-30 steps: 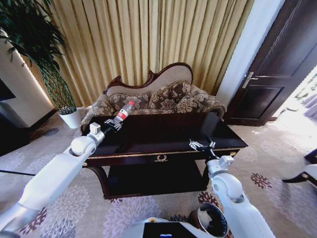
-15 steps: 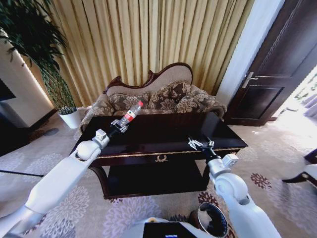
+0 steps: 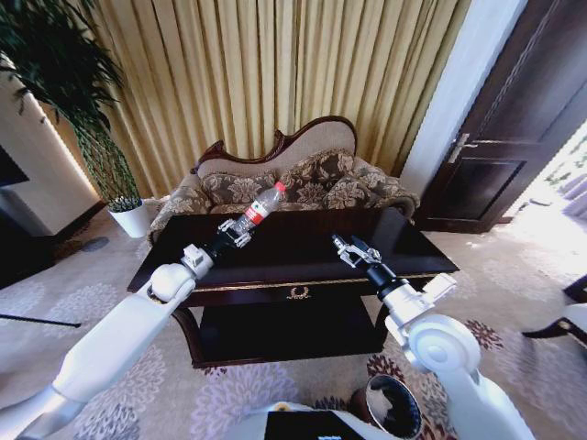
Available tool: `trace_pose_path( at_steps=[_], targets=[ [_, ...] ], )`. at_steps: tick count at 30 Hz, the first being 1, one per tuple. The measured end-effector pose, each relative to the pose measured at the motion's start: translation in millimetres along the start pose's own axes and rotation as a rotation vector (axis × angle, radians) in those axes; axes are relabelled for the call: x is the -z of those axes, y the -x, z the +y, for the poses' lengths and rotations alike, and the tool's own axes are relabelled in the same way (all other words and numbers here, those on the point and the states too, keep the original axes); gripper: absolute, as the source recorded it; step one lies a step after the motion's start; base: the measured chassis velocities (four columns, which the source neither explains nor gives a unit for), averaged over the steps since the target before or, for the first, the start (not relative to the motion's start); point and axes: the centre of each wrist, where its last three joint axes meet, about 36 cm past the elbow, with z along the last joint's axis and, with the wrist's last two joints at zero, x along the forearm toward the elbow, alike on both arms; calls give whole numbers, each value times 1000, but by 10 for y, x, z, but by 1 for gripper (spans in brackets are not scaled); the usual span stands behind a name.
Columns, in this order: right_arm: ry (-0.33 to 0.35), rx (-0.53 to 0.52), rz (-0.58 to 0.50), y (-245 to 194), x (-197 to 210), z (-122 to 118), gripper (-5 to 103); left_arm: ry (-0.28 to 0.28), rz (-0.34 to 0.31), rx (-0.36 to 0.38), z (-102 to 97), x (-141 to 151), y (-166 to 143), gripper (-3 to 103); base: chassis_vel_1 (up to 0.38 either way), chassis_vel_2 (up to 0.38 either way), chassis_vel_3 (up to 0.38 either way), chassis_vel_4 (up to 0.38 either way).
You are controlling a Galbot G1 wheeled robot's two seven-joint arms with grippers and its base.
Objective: Move to the front of the table and place the trash on the table into the trash bin.
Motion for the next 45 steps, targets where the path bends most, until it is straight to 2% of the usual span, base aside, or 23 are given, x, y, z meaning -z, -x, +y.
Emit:
trace_pose_path(
  at_steps=[12, 15, 26, 35, 45],
  targets=[
    [4, -3, 69, 124, -111, -100, 100, 13, -24, -50, -101, 109, 80, 42, 0, 0, 0, 0],
    [-10, -9, 65, 185, -89, -167, 100, -5, -39, -58, -186, 165, 125, 42, 0, 0, 0, 0],
    [-15, -4, 46, 266, -62, -228, 100, -41, -53, -78, -300, 309, 262, 42, 0, 0, 0, 0],
    [-22, -5, 21, 398, -39, -359, 100, -85, -43, -132, -552, 374, 342, 42, 0, 0, 0, 0],
    [-14, 23, 37, 590, -74, -396, 100, -95, -51, -155, -574, 420, 379, 42, 0, 0, 0, 0]
  ],
)
